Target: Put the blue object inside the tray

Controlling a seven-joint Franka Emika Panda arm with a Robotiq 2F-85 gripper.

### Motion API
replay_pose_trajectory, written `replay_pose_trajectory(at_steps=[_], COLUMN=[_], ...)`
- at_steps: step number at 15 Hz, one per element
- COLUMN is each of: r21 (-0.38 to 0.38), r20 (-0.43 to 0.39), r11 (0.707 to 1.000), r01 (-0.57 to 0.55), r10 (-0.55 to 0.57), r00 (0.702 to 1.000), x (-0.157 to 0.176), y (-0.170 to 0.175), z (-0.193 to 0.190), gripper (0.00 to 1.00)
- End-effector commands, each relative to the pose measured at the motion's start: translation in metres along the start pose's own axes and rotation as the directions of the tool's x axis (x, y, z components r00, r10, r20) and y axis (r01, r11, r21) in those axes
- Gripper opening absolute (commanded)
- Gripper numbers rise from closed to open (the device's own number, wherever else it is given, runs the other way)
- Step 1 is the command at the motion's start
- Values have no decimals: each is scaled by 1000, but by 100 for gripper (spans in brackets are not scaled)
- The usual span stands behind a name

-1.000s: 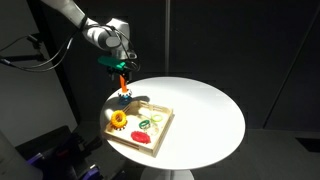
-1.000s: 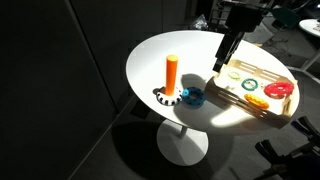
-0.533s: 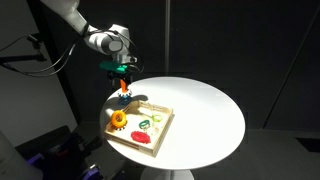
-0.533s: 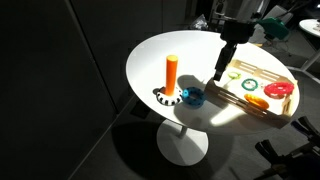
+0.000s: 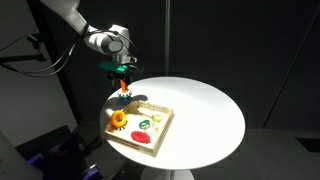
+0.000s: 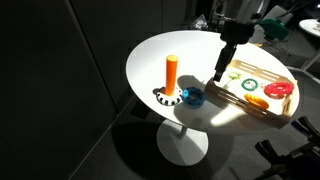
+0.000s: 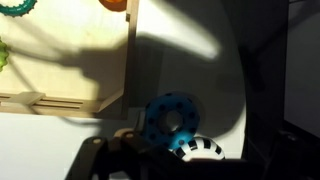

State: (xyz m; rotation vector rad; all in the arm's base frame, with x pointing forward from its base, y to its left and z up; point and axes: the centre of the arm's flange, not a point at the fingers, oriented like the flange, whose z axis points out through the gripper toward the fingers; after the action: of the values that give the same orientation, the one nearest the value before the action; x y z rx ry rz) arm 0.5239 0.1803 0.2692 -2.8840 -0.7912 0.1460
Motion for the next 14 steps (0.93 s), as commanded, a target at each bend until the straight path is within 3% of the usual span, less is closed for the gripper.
replay_pose_trajectory(at_steps=[1, 14], r21=[-17, -102], r20=[5, 47], r11=[1000, 986], r01=[13, 130], r10=[-12, -126], r00=[1000, 991], x=[7, 54], y=[-4, -24], z=[4, 47], gripper=[100, 100])
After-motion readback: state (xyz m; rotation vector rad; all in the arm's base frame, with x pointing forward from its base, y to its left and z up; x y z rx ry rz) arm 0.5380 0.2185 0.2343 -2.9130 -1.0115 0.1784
